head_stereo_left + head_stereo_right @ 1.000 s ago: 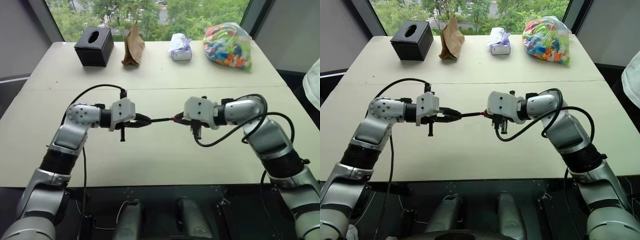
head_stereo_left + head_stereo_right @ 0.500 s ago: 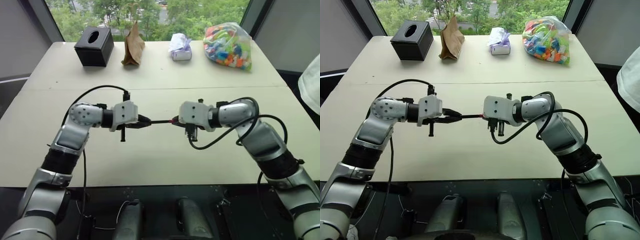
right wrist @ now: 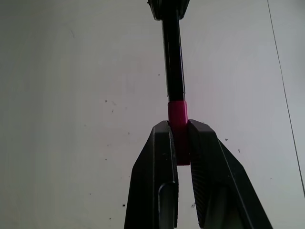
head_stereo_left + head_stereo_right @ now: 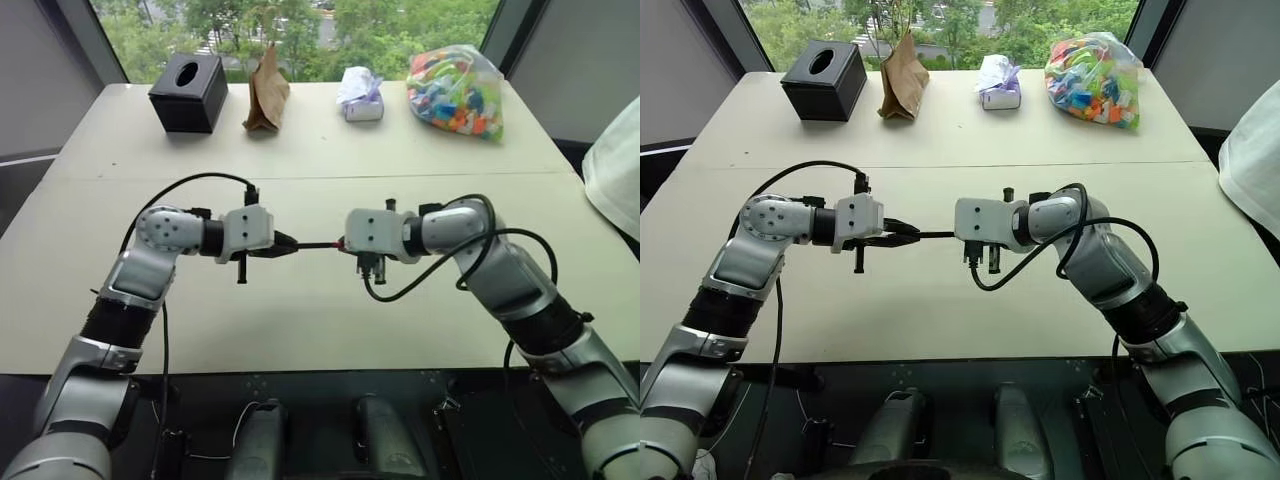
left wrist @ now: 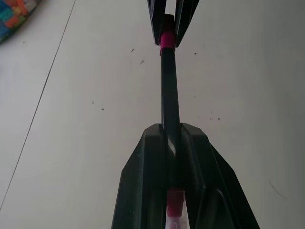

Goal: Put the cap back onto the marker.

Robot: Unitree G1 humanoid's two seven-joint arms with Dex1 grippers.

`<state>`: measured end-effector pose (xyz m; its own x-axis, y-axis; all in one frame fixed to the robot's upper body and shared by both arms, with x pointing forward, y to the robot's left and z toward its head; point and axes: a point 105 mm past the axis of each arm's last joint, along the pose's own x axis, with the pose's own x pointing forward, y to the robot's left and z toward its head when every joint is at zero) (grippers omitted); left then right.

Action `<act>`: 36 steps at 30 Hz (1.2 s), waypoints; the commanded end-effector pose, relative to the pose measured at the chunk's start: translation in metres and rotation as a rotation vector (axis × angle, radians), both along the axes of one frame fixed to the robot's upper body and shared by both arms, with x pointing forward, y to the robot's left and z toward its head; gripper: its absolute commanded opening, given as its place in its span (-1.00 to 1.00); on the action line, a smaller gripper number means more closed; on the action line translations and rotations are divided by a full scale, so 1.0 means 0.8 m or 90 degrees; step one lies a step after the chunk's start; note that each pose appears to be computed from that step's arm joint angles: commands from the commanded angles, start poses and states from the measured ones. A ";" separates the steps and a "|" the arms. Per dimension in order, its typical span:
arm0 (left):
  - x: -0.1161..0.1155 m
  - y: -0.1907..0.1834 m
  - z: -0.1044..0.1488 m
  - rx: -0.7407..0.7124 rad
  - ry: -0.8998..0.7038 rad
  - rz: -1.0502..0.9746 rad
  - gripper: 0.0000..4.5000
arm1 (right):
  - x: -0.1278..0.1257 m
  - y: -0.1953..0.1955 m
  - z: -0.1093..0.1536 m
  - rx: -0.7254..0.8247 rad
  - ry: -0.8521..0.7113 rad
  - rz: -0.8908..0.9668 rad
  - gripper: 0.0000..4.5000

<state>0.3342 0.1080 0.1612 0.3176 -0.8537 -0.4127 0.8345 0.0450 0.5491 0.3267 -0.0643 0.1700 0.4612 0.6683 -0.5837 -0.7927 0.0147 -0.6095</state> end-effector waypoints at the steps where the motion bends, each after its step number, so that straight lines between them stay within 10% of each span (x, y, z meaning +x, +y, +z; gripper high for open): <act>1: -0.004 -0.019 0.022 -0.022 -0.049 -0.038 -1.00 | -0.019 0.032 0.006 -0.006 -0.020 0.078 -0.99; 36: -0.010 -0.024 0.029 -0.053 -0.056 -0.068 -1.00 | -0.039 0.051 0.012 0.035 -0.004 0.156 -0.99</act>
